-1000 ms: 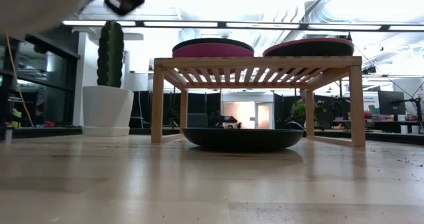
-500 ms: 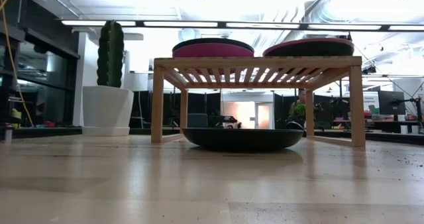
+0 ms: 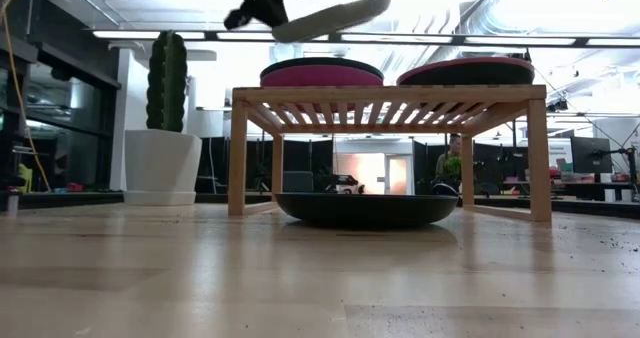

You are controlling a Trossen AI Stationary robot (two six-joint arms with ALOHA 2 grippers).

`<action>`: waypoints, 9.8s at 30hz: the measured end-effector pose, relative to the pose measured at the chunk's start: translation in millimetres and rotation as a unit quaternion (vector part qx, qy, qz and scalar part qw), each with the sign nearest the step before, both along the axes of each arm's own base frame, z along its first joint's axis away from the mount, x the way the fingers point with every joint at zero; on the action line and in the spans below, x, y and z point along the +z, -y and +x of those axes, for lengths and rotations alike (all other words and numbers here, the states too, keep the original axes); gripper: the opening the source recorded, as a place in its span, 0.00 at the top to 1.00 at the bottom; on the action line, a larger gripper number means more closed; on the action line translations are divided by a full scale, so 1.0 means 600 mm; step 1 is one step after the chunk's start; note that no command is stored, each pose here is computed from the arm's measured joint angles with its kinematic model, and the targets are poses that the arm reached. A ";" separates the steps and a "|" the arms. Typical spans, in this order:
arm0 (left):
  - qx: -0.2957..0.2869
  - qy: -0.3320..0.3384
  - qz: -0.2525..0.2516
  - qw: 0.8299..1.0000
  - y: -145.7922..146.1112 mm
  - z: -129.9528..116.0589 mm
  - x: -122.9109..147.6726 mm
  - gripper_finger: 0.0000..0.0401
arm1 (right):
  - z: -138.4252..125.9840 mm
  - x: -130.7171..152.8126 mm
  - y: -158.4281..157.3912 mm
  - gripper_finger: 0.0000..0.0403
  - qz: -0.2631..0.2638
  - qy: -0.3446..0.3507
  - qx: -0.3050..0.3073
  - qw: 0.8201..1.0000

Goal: Place and stack plates onto a shelf
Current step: Stack the white plate on top of the dark blue plate on the shelf, then stack the black plate on top of the light pink plate on the shelf, then return to Home Position

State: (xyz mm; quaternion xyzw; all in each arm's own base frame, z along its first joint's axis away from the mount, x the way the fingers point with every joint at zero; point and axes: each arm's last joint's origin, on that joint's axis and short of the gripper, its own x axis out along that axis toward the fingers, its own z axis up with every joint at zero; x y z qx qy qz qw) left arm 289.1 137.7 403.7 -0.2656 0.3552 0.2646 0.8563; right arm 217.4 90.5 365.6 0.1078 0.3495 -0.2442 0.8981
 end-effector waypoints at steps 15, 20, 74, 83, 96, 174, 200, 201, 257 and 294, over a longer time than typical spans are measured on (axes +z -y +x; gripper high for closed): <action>-0.019 -0.042 0.000 0.999 -0.037 0.020 -0.039 1.00 | 0.000 0.000 0.000 0.50 0.010 0.004 -0.008 1.000; -0.031 -0.051 0.017 0.998 -0.037 0.020 -0.038 1.00 | 0.000 0.000 0.000 0.50 0.010 0.004 -0.007 1.000; -0.141 0.466 0.130 0.863 0.247 -0.143 -0.065 0.66 | 0.011 -0.002 -0.011 0.50 0.212 0.072 -0.132 0.966; -0.141 0.466 0.130 0.864 0.247 -0.143 -0.065 0.66 | 0.019 -0.186 -0.065 0.50 0.348 0.008 -0.262 0.900; -0.140 0.467 0.131 0.863 0.246 -0.143 -0.065 0.66 | 0.056 -0.354 0.006 0.50 0.395 0.091 -0.387 0.828; -0.124 0.490 0.081 0.859 0.244 -0.143 -0.061 0.66 | -0.048 0.042 0.123 1.00 0.162 0.258 -0.109 0.946; -0.138 0.439 0.096 0.883 0.244 -0.141 -0.078 0.66 | -0.194 0.057 0.170 1.00 0.101 0.111 -0.341 0.928; -0.138 0.439 0.096 0.883 0.244 -0.141 -0.078 0.66 | -0.197 0.054 0.172 1.00 0.101 0.110 -0.346 0.926; -0.126 0.445 0.068 0.884 0.244 -0.141 -0.078 0.66 | -0.138 0.058 0.169 0.46 0.054 0.296 -0.106 0.948; -0.088 0.502 0.146 0.848 0.215 -0.146 -0.051 0.66 | -0.086 0.046 0.139 0.46 0.023 0.358 0.080 0.930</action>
